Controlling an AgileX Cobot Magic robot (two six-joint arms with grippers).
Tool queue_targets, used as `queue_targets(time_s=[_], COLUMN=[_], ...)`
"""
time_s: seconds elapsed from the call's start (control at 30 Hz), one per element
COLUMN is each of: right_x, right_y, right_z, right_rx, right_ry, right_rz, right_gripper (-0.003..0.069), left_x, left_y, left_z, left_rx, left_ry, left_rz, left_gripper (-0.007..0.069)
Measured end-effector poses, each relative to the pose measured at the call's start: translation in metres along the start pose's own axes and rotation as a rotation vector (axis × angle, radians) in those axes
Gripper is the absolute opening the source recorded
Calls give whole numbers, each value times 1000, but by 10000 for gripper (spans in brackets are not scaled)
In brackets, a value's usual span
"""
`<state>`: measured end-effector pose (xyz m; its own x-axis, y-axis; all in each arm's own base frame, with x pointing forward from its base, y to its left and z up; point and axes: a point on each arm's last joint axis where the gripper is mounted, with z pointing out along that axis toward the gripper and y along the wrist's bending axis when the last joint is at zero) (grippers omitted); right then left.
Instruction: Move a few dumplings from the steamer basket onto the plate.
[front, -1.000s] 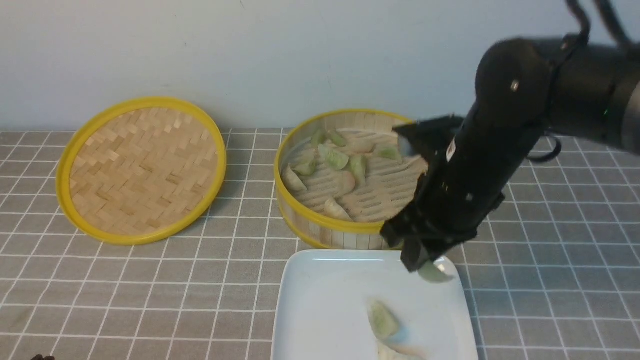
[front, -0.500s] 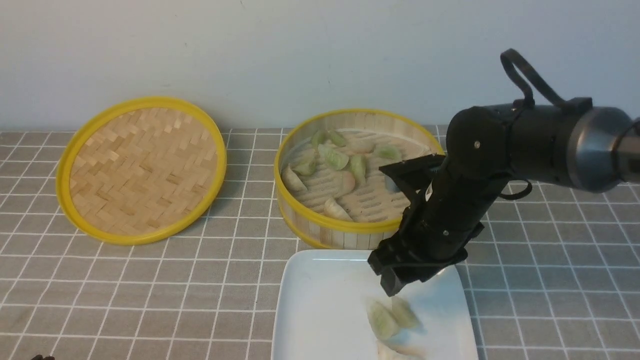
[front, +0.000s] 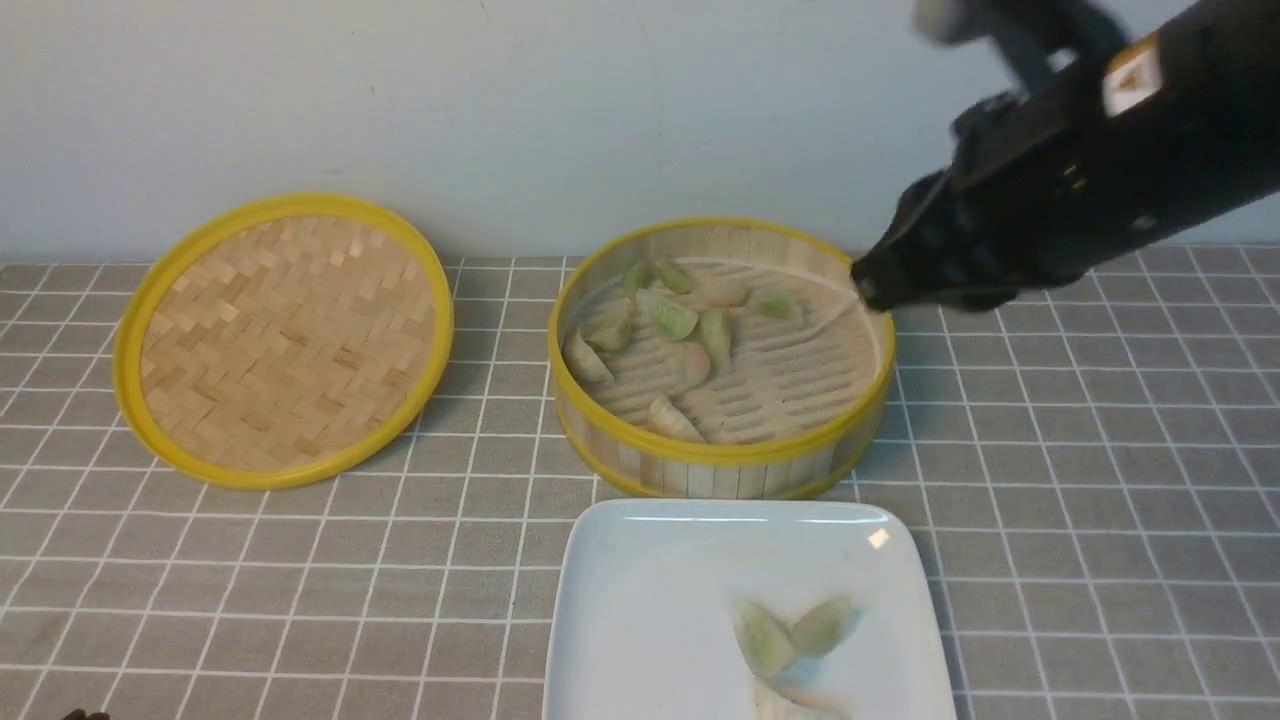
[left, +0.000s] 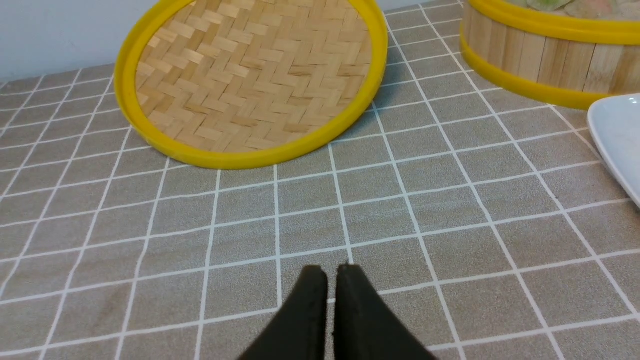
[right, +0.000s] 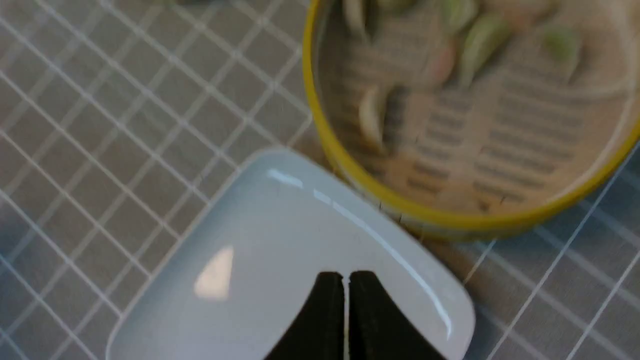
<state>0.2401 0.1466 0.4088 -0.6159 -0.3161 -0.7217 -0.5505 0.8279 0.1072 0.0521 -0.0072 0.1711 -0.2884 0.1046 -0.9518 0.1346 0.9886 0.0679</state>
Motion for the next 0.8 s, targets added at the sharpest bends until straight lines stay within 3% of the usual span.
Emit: queue_targets(time_s=[0.13,0.3,0.37,0.4,0.6,0.8], right_x=[14,62,84,89,156,181], right_y=[7,9,8,8,2,-1], right_z=[-72,-118,-125,-127,-132,-127], right_rx=[10,18,-26,20,29,33], right_ry=[-299,-615,-711,-745,-1064,-1133], right_rz=[-8,19,15,32,53,54], right_gripper=[-12,-12,-13,-13,-13,-13], left_x=[0,0,0,0,0,0], left_y=[0,0,0,0,0,0], left_z=[0,0,0,0,0,0], left_rx=[0,0,0,0,0,0], left_ry=[0,0,0,0,0,0], left_rz=[0,0,0,0,0,0], left_gripper=[9,9,9,9,9,9])
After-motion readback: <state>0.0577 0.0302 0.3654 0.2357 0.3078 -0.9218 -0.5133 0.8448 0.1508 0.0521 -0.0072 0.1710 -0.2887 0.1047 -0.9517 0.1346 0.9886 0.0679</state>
